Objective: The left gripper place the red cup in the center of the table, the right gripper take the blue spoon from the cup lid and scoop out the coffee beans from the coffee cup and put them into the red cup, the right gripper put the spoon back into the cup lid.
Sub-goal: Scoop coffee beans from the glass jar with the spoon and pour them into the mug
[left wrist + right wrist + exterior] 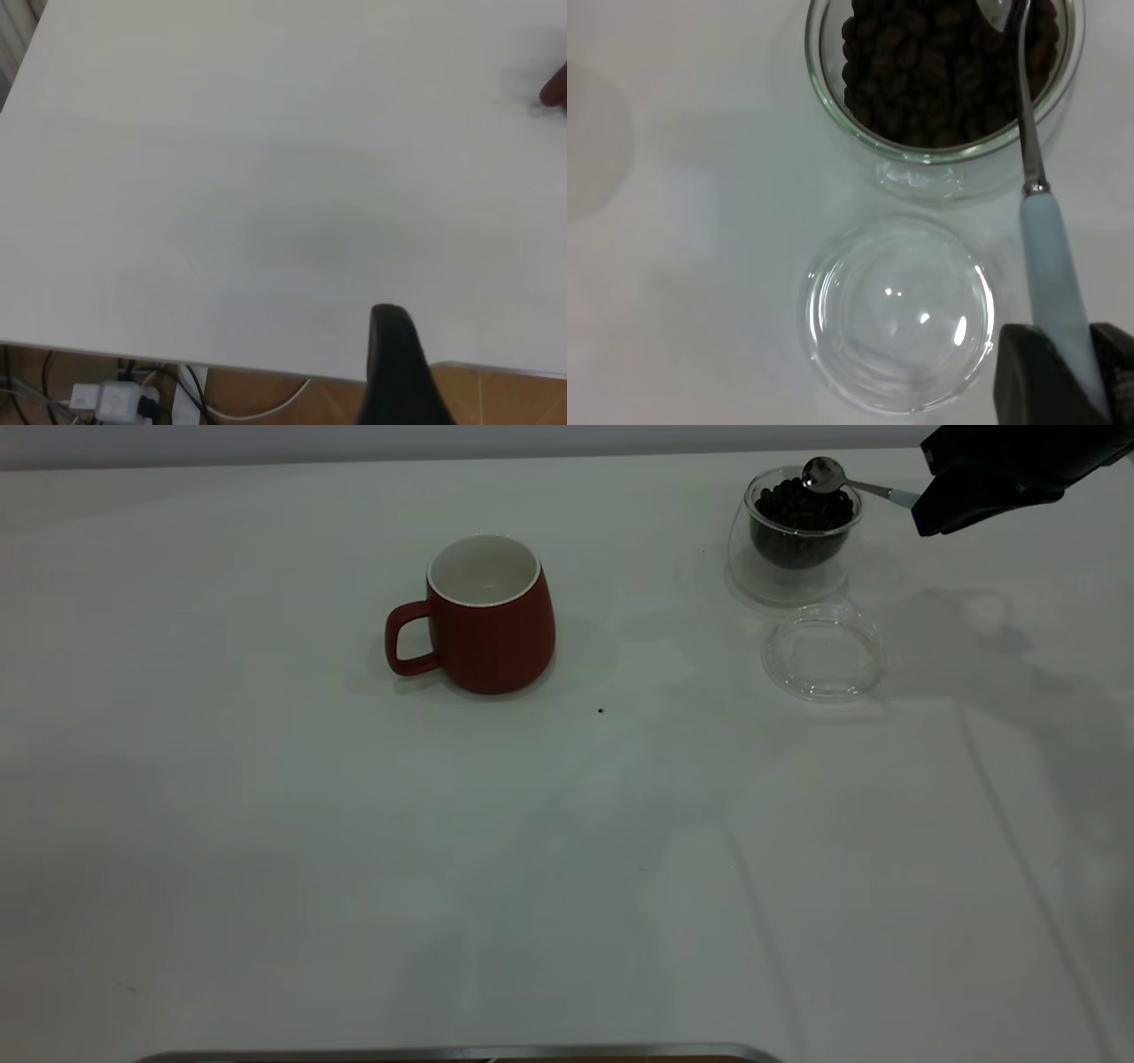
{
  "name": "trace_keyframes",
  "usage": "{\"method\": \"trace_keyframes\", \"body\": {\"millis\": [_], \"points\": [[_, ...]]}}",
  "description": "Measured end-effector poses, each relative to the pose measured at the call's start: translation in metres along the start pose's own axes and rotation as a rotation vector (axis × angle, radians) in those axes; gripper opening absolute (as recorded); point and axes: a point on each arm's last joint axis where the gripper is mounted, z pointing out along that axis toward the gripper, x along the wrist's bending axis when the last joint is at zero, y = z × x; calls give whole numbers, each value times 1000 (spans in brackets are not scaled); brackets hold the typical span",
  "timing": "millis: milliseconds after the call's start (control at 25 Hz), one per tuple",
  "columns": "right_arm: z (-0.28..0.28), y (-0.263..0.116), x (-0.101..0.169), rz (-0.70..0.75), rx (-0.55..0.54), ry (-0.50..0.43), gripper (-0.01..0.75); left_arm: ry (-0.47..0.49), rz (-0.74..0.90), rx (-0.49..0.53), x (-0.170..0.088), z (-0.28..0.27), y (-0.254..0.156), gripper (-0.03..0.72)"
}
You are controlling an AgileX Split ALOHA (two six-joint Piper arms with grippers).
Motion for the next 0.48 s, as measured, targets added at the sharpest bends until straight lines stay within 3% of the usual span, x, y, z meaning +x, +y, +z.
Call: {"method": "trace_keyframes", "body": {"millis": [480], "points": [[1,-2,0,-110,34,-33,117,0,-1,0,0,0,0,518]]}}
